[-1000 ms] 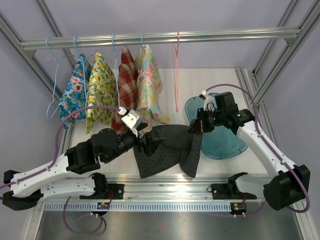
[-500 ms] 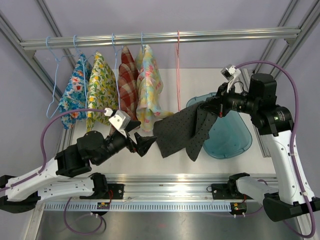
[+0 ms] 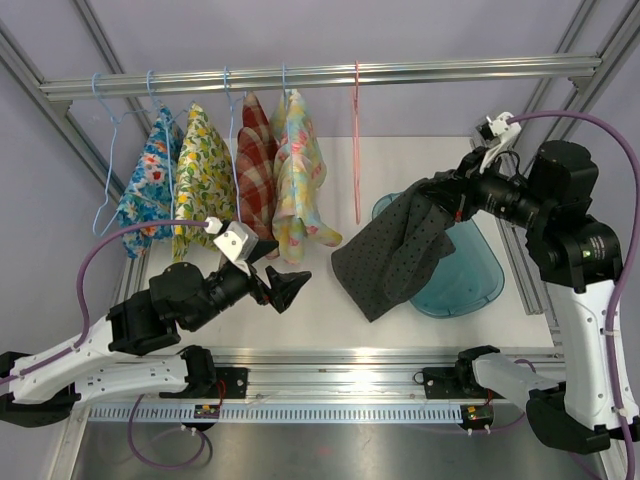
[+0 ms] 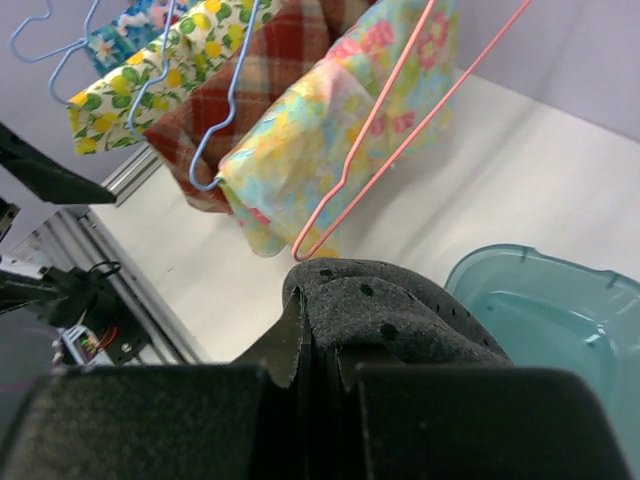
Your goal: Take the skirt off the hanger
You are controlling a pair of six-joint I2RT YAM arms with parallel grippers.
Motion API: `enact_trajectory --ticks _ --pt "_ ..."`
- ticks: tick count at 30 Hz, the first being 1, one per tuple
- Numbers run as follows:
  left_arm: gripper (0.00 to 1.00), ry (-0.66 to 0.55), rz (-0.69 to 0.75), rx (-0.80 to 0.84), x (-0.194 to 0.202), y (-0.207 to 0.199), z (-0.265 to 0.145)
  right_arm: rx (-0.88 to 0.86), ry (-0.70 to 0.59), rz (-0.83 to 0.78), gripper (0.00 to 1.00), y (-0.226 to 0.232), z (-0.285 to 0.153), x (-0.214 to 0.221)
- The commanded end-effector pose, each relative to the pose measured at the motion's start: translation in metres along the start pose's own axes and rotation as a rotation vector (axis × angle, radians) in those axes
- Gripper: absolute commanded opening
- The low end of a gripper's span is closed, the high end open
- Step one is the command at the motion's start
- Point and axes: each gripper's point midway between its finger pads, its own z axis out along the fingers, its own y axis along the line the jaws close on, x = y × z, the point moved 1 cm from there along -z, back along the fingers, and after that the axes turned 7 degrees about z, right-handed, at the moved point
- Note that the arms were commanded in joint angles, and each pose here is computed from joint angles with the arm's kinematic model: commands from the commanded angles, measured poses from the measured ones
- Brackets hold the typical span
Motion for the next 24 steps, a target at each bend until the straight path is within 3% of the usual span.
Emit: enact_trajectory --ticks 1,10,16,24 --pt "0.99 -0.074 -0.006 -0.014 -0.024 0.003 -0.004 0.084 -0.165 -0.123 0.0 0.003 -0.021 -0.047" --pt "0.99 -0.077 0.004 -0.017 -0.029 0.004 -0.004 0.322 -0.349 -0.235 0.0 -0.015 -0.053 -0.109" --pt "0.99 -0.074 0.003 -0.021 -0.029 0.005 -0.004 0.437 -0.393 -0.304 0.0 -0.029 -0.065 -0.131" --pt "0.99 -0.086 -0.017 -0.041 -0.035 0.008 -0.006 0.468 -0.229 -0.299 0.0 -0.061 -0.036 -0.09"
